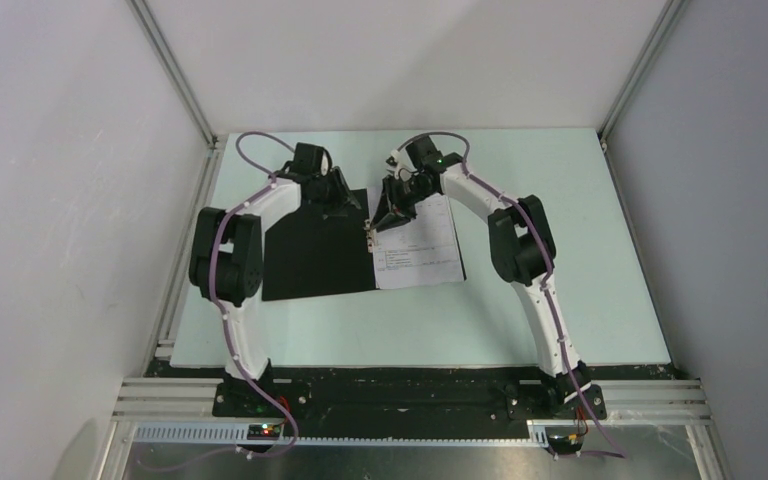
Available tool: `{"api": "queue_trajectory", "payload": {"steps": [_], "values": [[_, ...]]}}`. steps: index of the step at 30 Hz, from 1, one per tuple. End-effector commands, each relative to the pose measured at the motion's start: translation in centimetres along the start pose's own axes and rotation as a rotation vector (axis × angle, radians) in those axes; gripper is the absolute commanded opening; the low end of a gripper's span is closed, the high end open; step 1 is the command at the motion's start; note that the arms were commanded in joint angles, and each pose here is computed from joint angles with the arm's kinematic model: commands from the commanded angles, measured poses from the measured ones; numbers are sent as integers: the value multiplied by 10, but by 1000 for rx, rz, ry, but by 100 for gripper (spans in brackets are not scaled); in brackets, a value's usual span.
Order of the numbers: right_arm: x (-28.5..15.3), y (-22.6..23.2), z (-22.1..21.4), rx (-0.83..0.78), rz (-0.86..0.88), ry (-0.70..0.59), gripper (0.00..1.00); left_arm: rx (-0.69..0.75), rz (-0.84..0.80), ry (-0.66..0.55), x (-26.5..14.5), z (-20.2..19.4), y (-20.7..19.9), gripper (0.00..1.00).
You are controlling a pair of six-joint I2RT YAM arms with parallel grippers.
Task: Put the files into the folder
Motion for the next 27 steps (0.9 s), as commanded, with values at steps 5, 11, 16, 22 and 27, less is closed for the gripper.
{"api": "queue_trajectory", "payload": {"steps": [5,11,16,22,27], "values": [[-8,18,7,-26,49,-36,30,22,34,21,26,4,-10,43],[-3,15,9,-14,44,-36,31,37,40,61,37,-5,-12,39],[-1,12,9,-10,38,-33,31,26,52,91,44,-12,-9,34],[8,10,7,-6,26,-23,31,-10,97,105,50,-20,0,28],[21,4,7,46,-1,-18,33,-25,114,128,57,-26,6,26]]}}
Point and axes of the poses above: each gripper's point midway between its finger pads, its own x axis out along the fingers, its own y axis along the line the jaws close on, z = x × y, the point moved 10 cm from there along -x, back along the fingers, and after that the axes turned 3 degrees about x, right-handed, at the moved point
